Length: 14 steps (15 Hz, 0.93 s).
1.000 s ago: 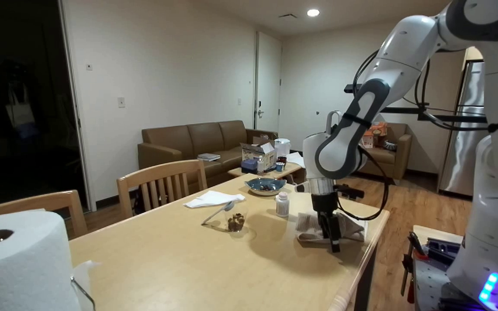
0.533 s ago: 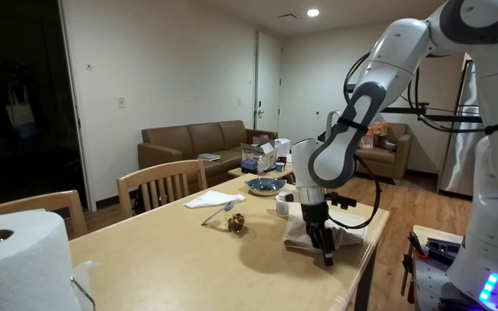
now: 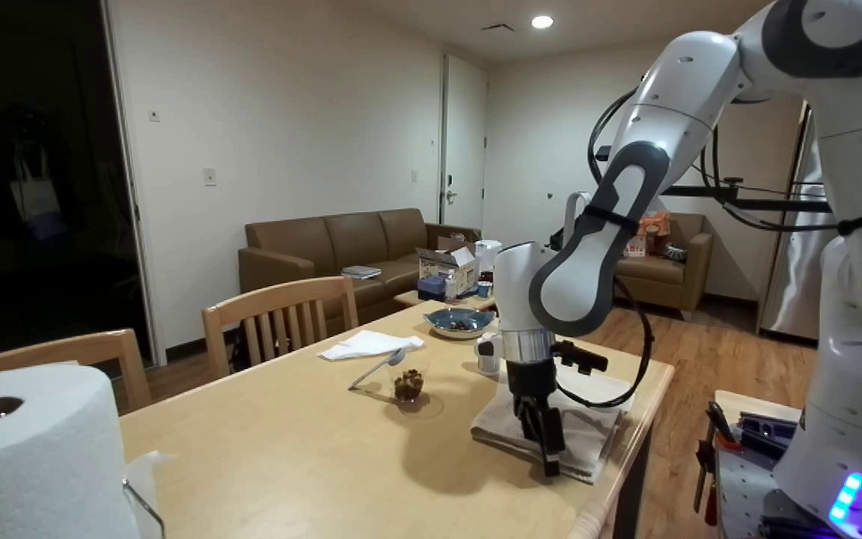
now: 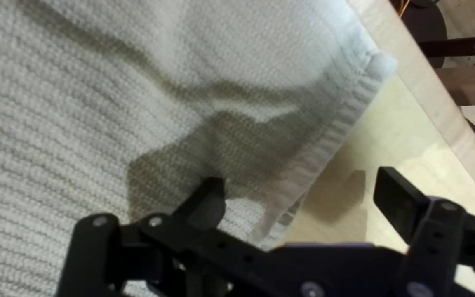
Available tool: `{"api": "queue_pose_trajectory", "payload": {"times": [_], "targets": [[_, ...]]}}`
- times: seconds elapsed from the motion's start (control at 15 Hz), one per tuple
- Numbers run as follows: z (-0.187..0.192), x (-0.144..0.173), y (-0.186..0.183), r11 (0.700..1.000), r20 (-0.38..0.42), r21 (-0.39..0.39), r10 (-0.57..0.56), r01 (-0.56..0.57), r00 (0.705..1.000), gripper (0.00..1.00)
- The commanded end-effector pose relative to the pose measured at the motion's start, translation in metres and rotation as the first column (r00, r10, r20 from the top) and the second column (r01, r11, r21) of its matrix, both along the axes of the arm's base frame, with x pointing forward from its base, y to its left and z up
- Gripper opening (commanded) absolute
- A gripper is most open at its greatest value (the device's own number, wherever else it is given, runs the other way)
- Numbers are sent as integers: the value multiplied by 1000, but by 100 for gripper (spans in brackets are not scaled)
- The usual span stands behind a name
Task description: Unfold the towel
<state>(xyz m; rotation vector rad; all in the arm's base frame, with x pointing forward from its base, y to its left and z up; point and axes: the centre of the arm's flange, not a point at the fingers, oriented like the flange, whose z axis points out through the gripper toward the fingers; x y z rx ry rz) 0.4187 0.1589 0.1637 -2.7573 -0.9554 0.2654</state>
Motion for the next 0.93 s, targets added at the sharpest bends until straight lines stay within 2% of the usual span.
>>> {"api": "queue_pose_trajectory", "payload": {"times": [0.0, 0.67, 0.87], "targets": [[10, 3, 4, 1000, 3, -13, -12, 12, 1000, 100], [78, -15, 59, 1000, 177, 11, -13, 11, 984, 100], [75, -6, 65, 1000, 162, 17, 6, -9, 987, 100]]}}
